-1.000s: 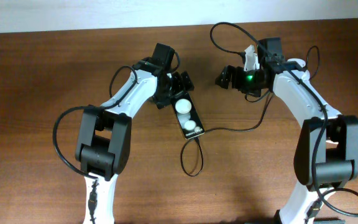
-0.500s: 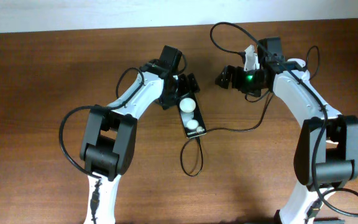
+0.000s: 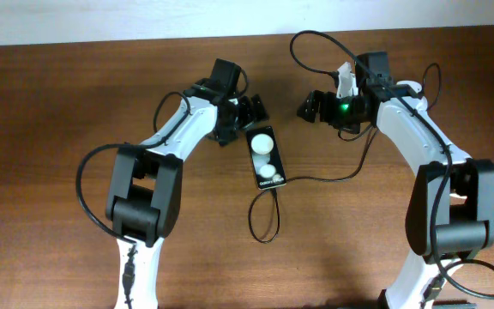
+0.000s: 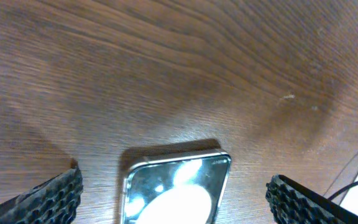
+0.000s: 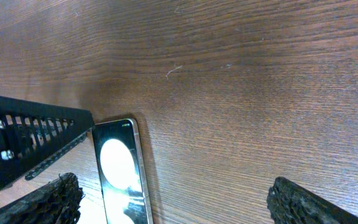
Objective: Plug charger to phone and switch on socket
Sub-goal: 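Lay the phone flat, open the left gripper and lift away, then move the right gripper over to the white power strip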
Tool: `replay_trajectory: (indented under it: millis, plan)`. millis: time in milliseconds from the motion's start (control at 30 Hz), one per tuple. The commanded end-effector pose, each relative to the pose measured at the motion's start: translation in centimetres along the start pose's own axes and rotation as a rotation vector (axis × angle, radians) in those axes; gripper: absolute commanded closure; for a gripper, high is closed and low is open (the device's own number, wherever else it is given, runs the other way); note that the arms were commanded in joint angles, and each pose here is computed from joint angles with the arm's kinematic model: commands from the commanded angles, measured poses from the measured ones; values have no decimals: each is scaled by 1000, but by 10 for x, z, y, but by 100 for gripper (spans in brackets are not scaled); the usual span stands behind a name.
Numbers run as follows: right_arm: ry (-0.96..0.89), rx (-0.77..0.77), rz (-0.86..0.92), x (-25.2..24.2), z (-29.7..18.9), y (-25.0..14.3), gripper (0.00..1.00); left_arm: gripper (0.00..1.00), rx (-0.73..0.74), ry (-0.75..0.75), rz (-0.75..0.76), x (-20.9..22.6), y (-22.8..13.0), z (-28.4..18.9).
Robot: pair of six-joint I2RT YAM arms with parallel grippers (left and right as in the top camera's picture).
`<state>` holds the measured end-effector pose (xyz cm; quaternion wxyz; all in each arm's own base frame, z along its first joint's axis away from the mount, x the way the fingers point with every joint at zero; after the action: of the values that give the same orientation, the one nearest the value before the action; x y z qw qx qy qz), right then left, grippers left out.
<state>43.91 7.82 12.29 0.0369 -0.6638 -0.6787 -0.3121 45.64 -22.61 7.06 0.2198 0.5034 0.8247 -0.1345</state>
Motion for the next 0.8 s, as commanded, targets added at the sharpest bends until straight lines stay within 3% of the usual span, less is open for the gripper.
replay_trajectory:
  millis: [0,133,267,400,533,767]
  plan:
    - [15,-50,-38,10,-16,11,1,1,-40,-33,32,-3,16,-41]
    - [15,-43,-30,10,-16,10,1,1,-50,-30,236,-12,1,-100]
    - [11,-20,-18,10,-17,6,1,1,-2,83,430,5,-29,-150]
    - [-81,-40,-21,22,-56,33,1,1,73,227,420,32,-43,-157]
    - [-184,-95,-3,24,-110,60,1,1,77,234,418,33,-45,-160]
    - [-203,-177,355,-105,-204,46,1,1,-26,157,559,16,-55,-210]
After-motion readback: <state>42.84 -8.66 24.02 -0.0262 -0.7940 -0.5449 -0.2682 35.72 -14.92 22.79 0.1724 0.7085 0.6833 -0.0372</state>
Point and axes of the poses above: each gripper's point midway between its finger pads, its own z axis out along the fingers, its own x axis along the line the jaws close on, y = z × x, the point moved 5 cm from there along -z, back along the fingers, and after that the axes turned 8 degrees about -z, right-handed, at the moved point
